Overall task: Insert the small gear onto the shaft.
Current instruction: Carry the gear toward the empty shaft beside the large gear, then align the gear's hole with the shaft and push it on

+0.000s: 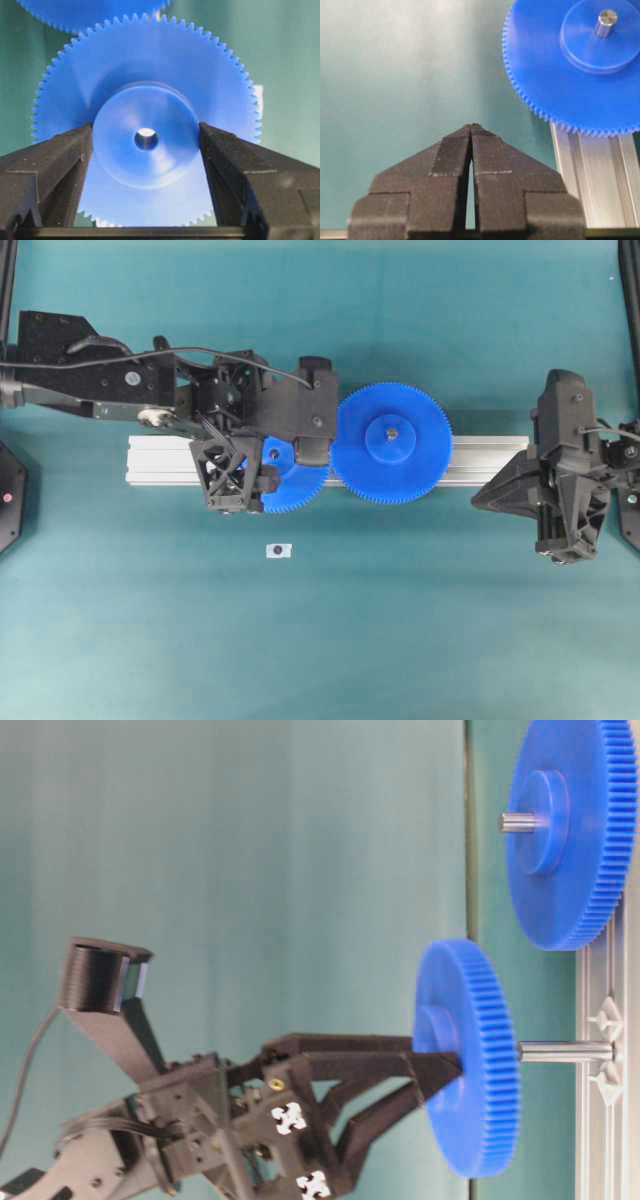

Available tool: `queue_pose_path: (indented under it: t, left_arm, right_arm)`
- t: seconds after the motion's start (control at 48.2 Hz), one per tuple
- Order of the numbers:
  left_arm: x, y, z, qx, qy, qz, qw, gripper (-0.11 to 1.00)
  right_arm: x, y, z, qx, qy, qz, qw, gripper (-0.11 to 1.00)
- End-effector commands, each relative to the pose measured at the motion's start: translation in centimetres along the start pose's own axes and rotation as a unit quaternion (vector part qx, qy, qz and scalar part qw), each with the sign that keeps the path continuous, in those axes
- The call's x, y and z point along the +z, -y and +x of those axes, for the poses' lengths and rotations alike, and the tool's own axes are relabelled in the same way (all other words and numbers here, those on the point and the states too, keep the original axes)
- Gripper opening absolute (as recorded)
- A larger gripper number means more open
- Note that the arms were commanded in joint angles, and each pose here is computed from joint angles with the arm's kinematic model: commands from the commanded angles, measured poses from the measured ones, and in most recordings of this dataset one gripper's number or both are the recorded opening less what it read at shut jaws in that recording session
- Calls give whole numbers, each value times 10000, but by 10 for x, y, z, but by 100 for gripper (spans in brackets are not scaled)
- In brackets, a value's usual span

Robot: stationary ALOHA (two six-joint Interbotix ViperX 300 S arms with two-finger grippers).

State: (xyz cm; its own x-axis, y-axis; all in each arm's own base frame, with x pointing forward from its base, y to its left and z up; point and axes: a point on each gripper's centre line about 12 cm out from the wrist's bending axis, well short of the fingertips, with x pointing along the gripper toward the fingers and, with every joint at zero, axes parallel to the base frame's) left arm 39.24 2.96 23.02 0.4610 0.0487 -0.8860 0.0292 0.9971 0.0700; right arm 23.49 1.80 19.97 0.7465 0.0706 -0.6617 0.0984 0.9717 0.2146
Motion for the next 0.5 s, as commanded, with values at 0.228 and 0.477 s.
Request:
queue_pose_path:
  t: [0.228,0.477]
  left_arm:
    - [2,-4,-2,48,179,-23,9998,71]
    - [-4,-4,14,61,286,-38,9996,71]
  right_arm:
    - [4,-2,-1,33,86,27,10000,4]
    - [3,-2,-1,31,79,27,10000,4]
